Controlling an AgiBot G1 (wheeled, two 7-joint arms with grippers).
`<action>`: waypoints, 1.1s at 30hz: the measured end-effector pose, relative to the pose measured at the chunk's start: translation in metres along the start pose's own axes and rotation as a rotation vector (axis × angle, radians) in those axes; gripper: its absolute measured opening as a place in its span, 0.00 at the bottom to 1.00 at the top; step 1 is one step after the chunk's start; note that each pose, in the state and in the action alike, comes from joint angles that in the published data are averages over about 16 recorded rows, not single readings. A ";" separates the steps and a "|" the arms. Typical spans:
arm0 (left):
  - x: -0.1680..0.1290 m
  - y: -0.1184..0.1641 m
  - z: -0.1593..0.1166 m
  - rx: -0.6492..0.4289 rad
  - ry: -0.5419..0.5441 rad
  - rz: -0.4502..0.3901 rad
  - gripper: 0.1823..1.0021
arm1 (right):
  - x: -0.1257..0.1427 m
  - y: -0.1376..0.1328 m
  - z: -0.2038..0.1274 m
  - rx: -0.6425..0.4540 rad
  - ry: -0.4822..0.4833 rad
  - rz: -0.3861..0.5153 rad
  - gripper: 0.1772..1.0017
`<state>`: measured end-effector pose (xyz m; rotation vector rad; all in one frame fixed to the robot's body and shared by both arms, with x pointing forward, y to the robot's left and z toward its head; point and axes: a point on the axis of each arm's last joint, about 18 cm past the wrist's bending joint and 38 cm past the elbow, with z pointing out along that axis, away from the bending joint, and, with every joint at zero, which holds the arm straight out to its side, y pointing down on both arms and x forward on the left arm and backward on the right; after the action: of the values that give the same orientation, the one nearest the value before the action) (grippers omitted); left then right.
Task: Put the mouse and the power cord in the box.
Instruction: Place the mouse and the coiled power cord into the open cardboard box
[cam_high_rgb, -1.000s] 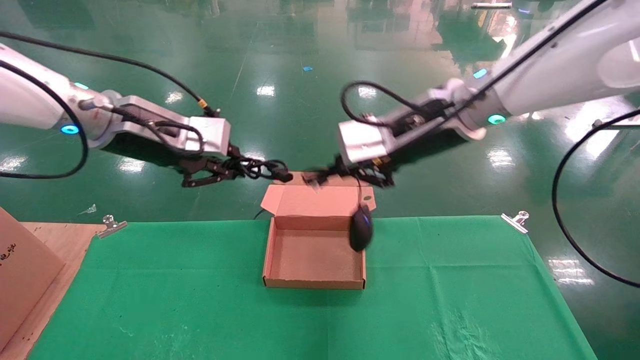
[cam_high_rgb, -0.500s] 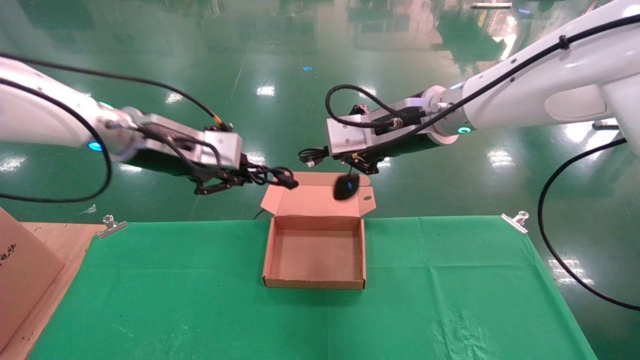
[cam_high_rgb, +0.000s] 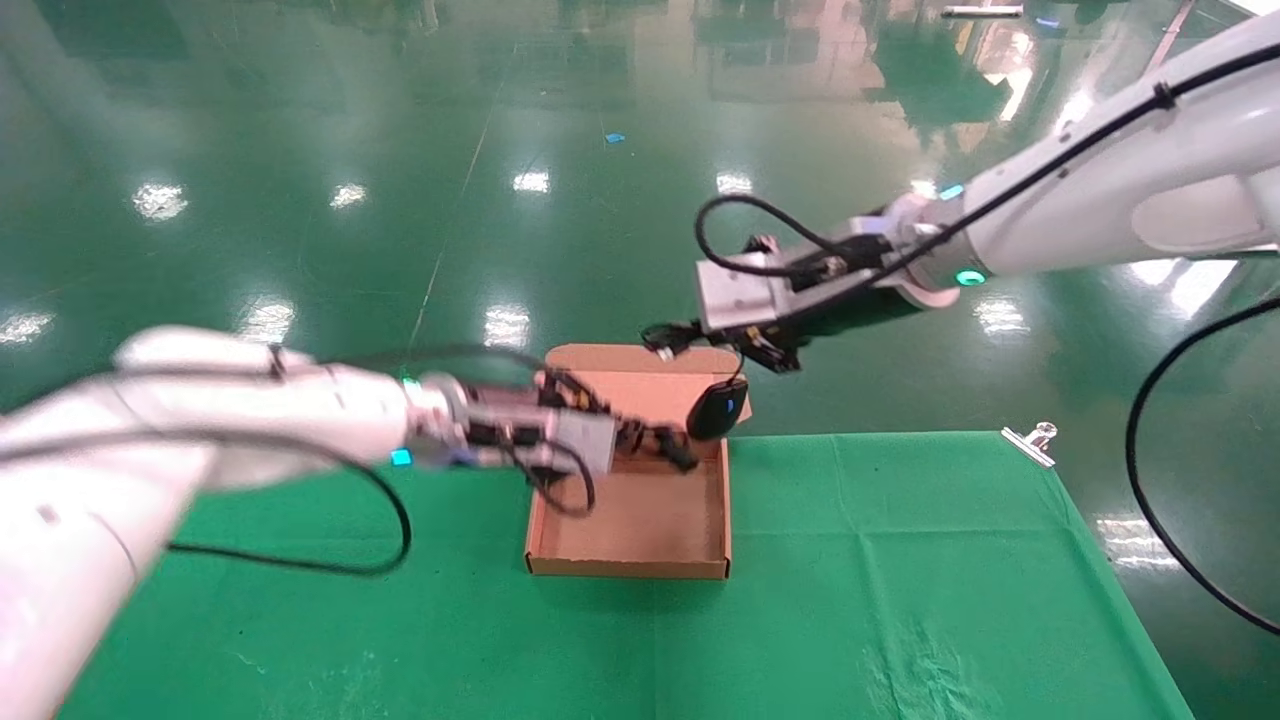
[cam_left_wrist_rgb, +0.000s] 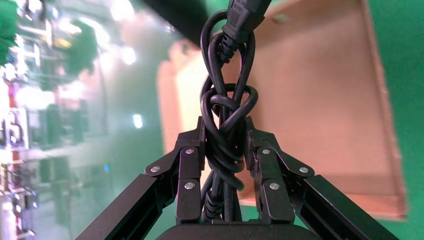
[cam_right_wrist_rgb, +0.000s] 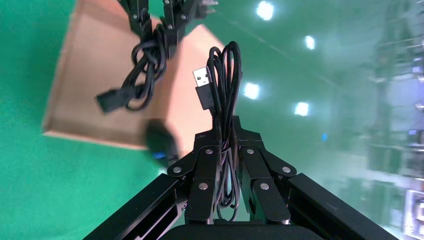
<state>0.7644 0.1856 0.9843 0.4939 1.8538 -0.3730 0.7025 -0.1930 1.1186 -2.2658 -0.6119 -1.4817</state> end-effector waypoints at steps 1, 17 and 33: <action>0.006 -0.001 0.005 -0.004 -0.001 -0.004 0.18 | -0.002 0.002 0.000 0.000 -0.008 0.003 0.04; 0.052 -0.012 0.037 -0.032 -0.023 -0.100 0.18 | -0.034 0.020 0.011 0.011 -0.070 0.030 0.04; 0.051 -0.017 0.039 -0.024 -0.027 -0.118 0.26 | -0.027 0.008 0.019 0.039 -0.033 0.019 0.04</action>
<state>0.7730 0.1599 0.9233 0.3629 1.8640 -0.4341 0.7116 -0.1944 1.0856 -2.2639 -0.6223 -1.4141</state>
